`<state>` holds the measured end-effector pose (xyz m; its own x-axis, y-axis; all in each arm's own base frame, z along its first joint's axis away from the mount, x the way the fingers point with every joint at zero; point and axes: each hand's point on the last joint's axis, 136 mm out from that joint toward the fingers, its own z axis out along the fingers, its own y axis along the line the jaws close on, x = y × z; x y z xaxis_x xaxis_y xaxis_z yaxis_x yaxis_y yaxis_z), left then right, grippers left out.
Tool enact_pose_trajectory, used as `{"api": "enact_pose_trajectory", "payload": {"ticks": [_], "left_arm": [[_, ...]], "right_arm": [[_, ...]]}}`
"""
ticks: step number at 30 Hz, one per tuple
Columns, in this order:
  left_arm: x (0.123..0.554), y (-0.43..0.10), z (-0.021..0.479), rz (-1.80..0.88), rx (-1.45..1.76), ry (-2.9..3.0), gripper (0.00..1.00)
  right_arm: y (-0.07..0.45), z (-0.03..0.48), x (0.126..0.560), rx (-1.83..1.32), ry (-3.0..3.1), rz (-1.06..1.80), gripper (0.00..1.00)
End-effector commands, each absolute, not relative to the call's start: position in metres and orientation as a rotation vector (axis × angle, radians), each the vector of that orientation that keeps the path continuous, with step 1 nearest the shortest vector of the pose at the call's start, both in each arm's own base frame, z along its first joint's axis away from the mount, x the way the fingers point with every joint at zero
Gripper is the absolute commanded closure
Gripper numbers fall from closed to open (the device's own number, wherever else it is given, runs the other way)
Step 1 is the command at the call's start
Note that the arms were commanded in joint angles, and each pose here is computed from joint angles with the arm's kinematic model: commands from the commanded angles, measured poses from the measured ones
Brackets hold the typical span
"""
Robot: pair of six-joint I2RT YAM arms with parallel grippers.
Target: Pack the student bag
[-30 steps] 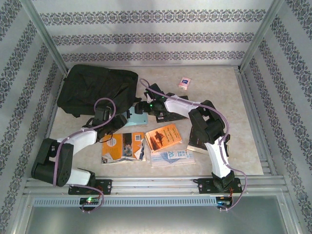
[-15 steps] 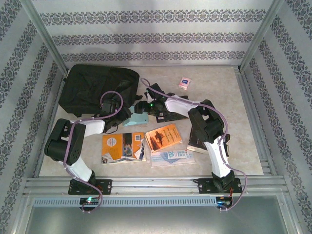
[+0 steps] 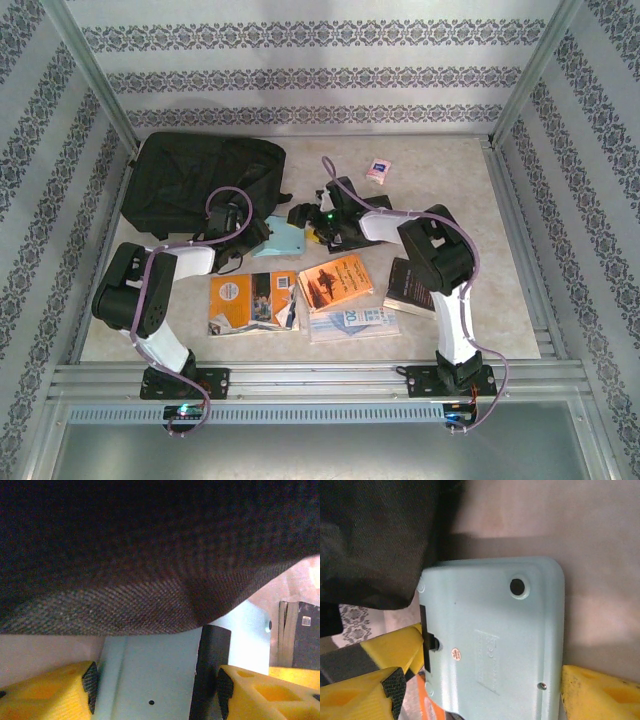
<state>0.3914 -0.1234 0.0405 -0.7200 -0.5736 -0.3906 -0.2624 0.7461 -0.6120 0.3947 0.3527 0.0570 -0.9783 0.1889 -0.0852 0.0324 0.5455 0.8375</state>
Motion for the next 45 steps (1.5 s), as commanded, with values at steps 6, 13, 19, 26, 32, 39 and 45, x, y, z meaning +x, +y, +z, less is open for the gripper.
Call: {"api": "enact_pose_trajectory", "payload": {"ticks": [6,13,19,26,32,39,45], "left_arm": [[0.37,-0.167,0.051,-0.968,-0.539,2.398,0.37],[0.36,-0.17,0.055,-0.993,-0.525,2.403,0.37],[0.354,-0.176,0.054,-1.061,-0.544,2.397,0.37],[0.352,-0.183,0.052,-1.106,-0.551,2.394,0.38],[0.352,-0.176,0.067,-1.051,-0.533,2.38,0.36],[0.354,-0.168,0.114,-0.925,-0.389,2.371,0.32],[0.363,-0.16,0.165,-0.789,-0.215,2.336,0.27]], "right_arm": [[0.367,0.127,0.363,0.095,2.461,1.771,0.22],[0.358,0.12,0.356,0.091,2.49,1.703,0.28],[0.357,0.091,0.357,0.127,2.555,1.645,0.32],[0.363,0.07,0.354,0.125,2.6,1.635,0.35],[0.351,0.072,0.356,0.159,2.58,1.621,0.56],[0.341,0.087,0.36,0.178,2.526,1.629,0.71],[0.339,0.107,0.361,0.191,2.462,1.691,0.72]]}}
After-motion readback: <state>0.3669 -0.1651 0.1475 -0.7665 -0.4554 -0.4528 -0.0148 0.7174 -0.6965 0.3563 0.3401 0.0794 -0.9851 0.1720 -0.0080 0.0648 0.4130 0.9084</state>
